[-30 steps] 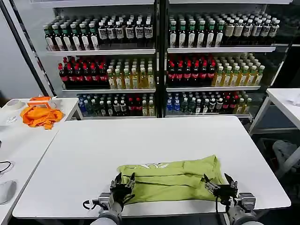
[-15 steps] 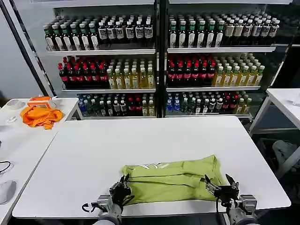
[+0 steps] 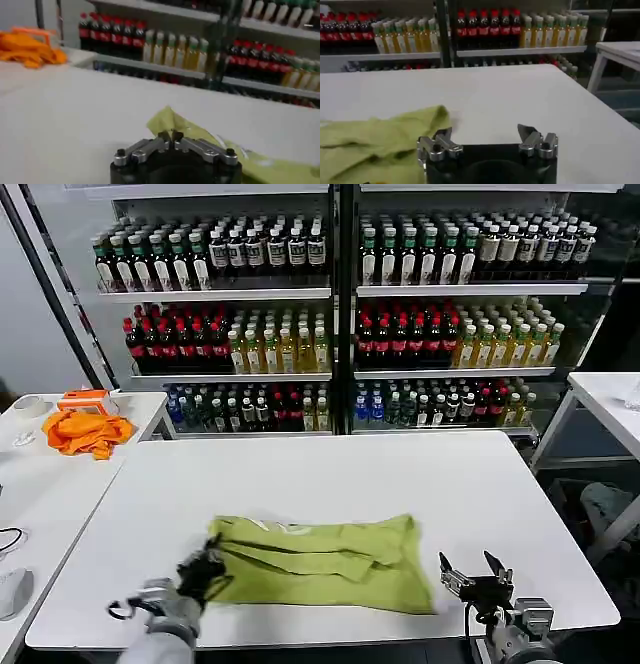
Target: Fold and organize the clothes.
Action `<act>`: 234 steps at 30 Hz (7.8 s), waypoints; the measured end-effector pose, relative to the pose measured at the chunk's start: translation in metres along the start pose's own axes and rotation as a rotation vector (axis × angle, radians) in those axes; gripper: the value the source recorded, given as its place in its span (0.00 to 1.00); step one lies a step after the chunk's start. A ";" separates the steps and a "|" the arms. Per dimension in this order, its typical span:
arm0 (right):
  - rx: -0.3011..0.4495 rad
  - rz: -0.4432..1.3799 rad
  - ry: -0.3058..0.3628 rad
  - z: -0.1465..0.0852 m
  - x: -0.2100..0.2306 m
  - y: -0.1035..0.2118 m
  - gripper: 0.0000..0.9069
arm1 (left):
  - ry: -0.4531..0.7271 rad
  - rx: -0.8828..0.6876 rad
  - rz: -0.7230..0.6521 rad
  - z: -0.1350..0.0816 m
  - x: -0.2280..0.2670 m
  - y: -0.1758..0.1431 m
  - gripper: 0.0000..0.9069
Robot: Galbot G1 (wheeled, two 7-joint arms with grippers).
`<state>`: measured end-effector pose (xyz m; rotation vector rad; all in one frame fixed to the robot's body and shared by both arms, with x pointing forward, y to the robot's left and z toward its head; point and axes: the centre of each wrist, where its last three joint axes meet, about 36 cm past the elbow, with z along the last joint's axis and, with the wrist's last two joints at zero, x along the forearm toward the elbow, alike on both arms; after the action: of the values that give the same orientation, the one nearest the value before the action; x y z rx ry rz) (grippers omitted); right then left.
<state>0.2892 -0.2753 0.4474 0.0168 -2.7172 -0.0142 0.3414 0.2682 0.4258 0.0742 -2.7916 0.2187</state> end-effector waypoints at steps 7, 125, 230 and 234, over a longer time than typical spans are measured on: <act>-0.001 -0.002 0.003 0.001 0.001 0.001 1.00 | -0.050 0.036 0.008 -0.045 0.006 0.028 0.04; -0.075 0.042 0.002 0.004 0.023 0.003 1.00 | 0.316 0.797 0.390 0.012 -0.052 -0.010 0.03; -0.481 -0.390 0.126 -0.046 -0.188 0.211 0.00 | -0.119 0.013 0.120 -0.035 0.036 -0.014 1.00; -0.489 -0.377 0.139 -0.046 -0.195 0.216 0.00 | -0.114 0.014 0.117 -0.033 0.035 -0.013 1.00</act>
<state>0.4837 -0.0573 0.4114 0.3683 -2.4622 -0.7509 0.3207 0.2596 0.4698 -0.0757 -2.9107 0.2712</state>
